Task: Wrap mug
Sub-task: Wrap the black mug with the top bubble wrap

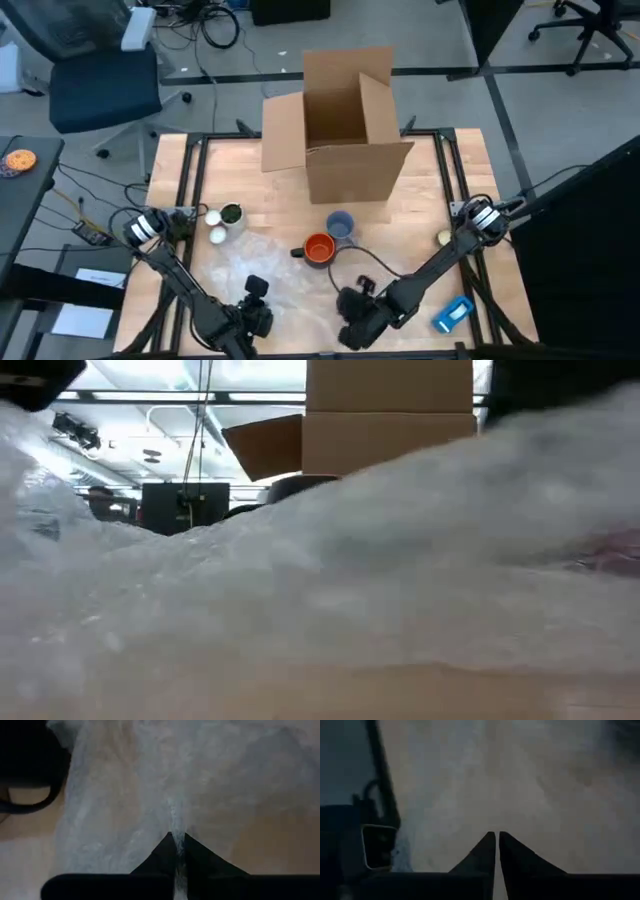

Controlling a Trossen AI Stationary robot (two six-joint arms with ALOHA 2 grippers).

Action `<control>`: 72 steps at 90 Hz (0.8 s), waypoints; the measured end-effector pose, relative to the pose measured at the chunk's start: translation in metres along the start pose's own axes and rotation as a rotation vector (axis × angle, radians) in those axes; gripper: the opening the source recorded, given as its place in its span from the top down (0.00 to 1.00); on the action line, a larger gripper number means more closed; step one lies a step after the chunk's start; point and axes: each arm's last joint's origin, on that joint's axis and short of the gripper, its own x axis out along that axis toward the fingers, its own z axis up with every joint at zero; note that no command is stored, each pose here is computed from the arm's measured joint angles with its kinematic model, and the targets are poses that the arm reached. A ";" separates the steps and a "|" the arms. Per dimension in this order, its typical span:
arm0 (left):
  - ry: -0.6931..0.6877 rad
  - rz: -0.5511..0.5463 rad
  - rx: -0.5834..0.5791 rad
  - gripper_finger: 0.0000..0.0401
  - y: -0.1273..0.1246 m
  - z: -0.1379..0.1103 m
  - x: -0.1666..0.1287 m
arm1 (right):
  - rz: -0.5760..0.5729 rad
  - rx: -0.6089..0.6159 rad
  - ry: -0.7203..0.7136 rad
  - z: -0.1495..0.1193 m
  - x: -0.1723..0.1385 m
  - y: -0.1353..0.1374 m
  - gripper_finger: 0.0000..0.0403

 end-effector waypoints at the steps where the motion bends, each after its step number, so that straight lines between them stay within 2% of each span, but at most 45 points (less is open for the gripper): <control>1: 0.000 0.000 0.000 1.00 0.000 0.000 0.000 | -0.008 0.004 0.001 0.000 0.001 -0.002 1.00; 9: 0.001 -0.002 -0.001 1.00 0.000 0.000 0.000 | -0.016 0.058 0.025 -0.003 0.012 -0.015 1.00; 22: 0.003 -0.017 -0.007 1.00 -0.001 0.000 0.000 | 0.137 0.108 0.032 -0.014 0.029 -0.028 1.00; 28: 0.018 -0.078 -0.020 1.00 -0.002 0.002 0.001 | 0.192 0.126 0.018 -0.019 0.034 -0.034 1.00; 36: 0.039 -0.190 -0.036 1.00 -0.006 0.004 0.001 | 0.139 0.162 0.007 -0.024 0.039 -0.047 1.00; 43: 0.040 -0.228 -0.042 1.00 -0.008 0.005 0.000 | 0.060 0.184 -0.015 -0.025 0.040 -0.054 1.00; 51: 0.038 -0.202 -0.041 1.00 -0.007 0.004 0.000 | 0.003 0.171 -0.056 -0.023 0.040 -0.058 1.00; 65: -0.009 -0.044 -0.078 1.00 0.001 0.005 0.003 | -0.058 0.162 -0.097 -0.017 0.043 -0.066 1.00; 72: 0.013 -0.001 -0.099 1.00 0.008 0.004 0.006 | -0.080 0.165 -0.098 -0.014 0.045 -0.070 1.00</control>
